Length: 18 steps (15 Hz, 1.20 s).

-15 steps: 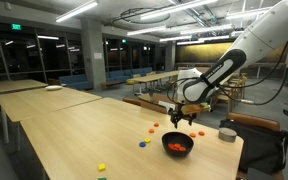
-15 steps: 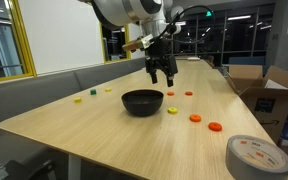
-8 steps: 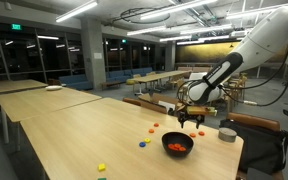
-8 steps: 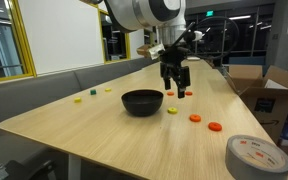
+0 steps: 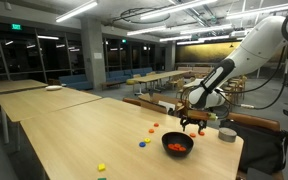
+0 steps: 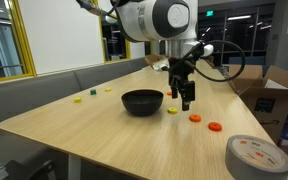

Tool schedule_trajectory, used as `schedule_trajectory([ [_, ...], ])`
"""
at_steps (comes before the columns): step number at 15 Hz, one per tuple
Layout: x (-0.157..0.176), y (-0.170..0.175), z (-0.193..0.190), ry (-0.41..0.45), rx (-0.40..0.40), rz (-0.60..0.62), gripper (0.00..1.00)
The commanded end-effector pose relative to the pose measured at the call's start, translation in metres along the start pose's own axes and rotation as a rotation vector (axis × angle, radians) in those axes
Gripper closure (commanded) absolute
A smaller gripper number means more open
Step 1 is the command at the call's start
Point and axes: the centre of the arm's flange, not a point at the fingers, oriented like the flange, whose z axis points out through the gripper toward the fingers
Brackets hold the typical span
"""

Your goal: Pick up some of the yellow and orange objects from the table and put them in the bowl

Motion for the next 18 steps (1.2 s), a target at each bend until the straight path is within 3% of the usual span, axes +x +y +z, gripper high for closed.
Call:
schedule_trajectory([
  [1,0.009,0.013,0.008,0.012,-0.009,0.031,0.0],
  [9,0.028,0.037,0.025,0.004,-0.048,0.074,0.0],
  [18,0.054,0.026,0.031,0.011,-0.057,0.064,0.0],
])
